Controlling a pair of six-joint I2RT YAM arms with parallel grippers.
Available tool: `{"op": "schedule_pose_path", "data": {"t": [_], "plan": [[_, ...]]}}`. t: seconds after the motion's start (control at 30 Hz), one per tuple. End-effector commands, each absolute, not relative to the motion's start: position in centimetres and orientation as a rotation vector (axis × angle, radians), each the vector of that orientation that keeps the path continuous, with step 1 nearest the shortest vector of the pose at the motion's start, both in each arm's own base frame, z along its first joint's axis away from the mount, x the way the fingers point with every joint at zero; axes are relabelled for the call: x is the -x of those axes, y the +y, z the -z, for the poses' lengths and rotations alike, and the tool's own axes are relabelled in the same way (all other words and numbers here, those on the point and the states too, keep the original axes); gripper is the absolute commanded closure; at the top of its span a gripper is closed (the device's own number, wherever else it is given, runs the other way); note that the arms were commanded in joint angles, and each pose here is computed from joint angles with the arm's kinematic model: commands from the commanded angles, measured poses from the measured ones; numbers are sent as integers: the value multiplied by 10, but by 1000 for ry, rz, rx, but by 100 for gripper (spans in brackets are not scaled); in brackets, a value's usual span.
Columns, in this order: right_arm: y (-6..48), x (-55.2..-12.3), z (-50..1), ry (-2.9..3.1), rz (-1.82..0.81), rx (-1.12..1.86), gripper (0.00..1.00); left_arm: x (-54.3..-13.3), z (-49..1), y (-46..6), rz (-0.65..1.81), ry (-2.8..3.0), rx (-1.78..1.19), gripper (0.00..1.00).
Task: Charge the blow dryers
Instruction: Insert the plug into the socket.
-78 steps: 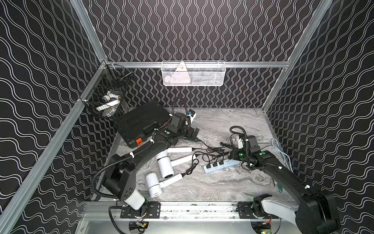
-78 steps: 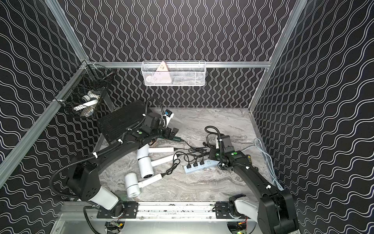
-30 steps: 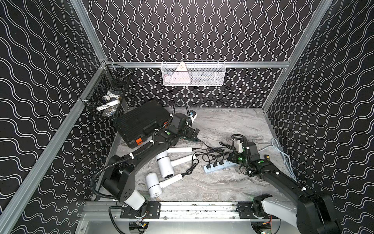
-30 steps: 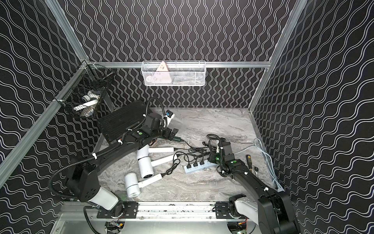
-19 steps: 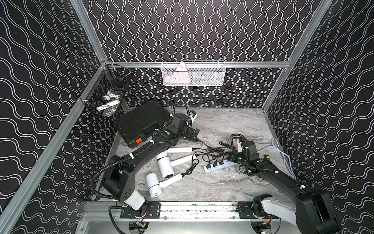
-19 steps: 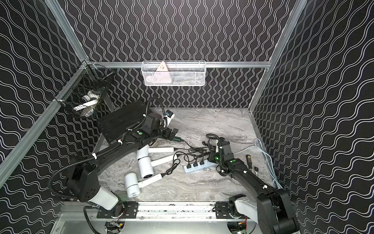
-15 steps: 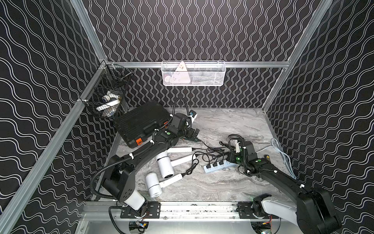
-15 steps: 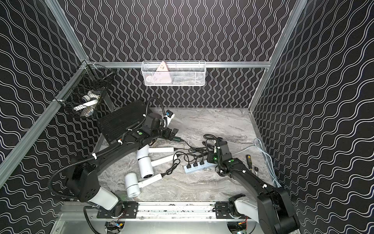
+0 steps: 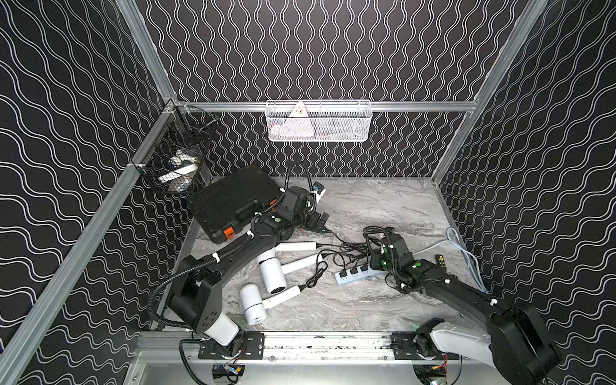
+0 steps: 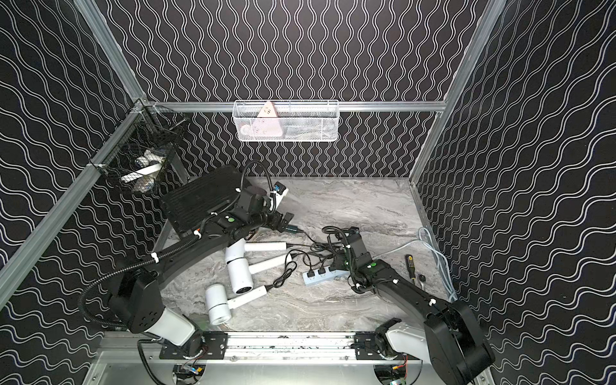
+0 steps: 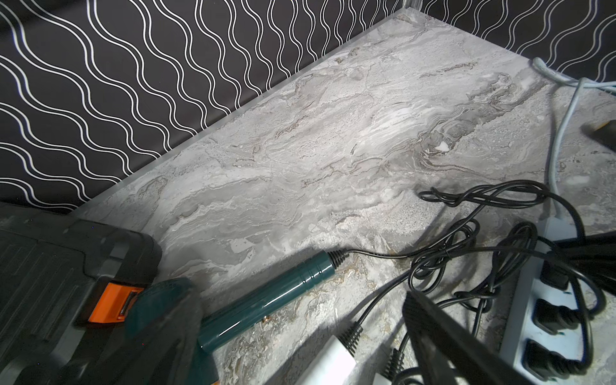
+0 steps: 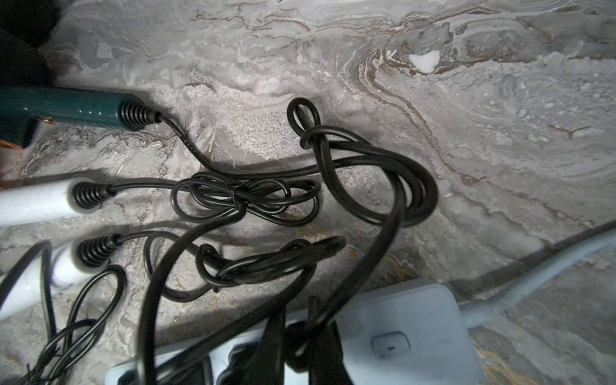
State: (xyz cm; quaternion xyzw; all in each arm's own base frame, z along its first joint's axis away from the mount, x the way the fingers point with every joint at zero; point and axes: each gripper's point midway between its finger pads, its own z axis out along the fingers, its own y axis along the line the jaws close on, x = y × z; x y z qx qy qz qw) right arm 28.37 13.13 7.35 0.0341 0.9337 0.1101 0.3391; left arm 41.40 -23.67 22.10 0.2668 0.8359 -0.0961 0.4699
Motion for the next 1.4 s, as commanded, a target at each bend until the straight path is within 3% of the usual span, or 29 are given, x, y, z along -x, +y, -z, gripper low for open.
{"op": "schedule_pose_path", "data": {"t": [0.0, 0.67, 1.13, 1.37], "plan": [[151, -248, -51, 2567, -436, -129, 100, -414, -228, -237, 231, 2030, -655, 1], [123, -218, -19, 2626, -354, -399, 100, -413, -227, -237, 225, 2030, -661, 1], [144, -199, -1, 2707, -455, -364, 100, -413, -228, -237, 220, 2030, -660, 1], [138, -180, 9, 2774, -437, -493, 100, -414, -228, -236, 217, 2029, -659, 1]]}}
